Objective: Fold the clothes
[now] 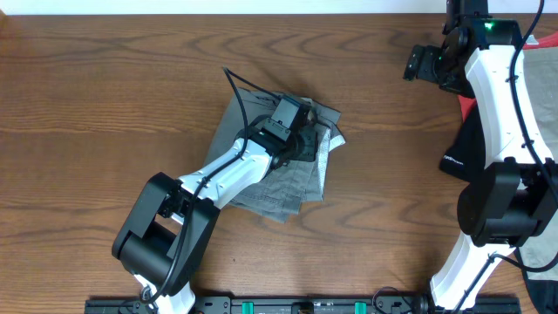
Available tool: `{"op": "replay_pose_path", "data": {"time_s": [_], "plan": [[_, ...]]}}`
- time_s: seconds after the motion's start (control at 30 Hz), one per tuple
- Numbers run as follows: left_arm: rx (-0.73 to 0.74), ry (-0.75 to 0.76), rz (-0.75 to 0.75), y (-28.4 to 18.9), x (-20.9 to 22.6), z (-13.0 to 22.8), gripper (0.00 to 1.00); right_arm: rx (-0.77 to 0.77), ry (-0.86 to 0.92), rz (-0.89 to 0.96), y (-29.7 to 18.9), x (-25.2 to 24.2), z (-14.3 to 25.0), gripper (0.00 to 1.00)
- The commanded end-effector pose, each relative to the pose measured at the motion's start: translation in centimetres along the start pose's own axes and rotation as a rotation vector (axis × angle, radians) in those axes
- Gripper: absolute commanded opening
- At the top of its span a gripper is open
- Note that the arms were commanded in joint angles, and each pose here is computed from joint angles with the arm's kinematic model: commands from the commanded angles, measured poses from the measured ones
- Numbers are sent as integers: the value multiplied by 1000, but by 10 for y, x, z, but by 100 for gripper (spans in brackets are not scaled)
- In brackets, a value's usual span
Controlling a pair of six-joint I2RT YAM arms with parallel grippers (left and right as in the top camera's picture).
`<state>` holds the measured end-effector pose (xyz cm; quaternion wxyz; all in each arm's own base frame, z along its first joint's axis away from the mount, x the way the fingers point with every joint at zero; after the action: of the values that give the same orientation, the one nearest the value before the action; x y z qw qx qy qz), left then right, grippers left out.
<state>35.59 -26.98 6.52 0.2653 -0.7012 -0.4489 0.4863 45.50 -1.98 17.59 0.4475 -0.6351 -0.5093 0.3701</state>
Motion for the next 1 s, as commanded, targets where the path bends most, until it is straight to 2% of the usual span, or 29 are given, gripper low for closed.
{"op": "replay_pose_path", "data": {"time_s": [0.0,0.57,0.73,0.9,0.97], "plan": [[-27,19,-1,1,1,-7,22,3,20,2,0,-3,1,99],[-12,4,-11,37,14,0,20,3,20,2,0,-3,1,99],[-29,1,-3,33,12,-6,21,3,20,2,0,-3,1,99],[-123,10,50,-3,-5,-35,33,3,20,2,0,-3,1,99],[-179,20,78,-26,-13,-49,41,3,20,2,0,-3,1,99]]}}
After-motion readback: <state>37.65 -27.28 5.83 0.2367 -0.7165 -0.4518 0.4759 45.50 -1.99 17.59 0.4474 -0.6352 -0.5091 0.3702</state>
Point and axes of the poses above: each gripper's point midway between its finger pads, its own y axis out along the fingers, its own x axis along the line the jaws close on, z = x × y, the point moved 2 cm from there along -y, back along the fingers, and after that the axes turned 9 degrees about -y, right-handed, at the moved point
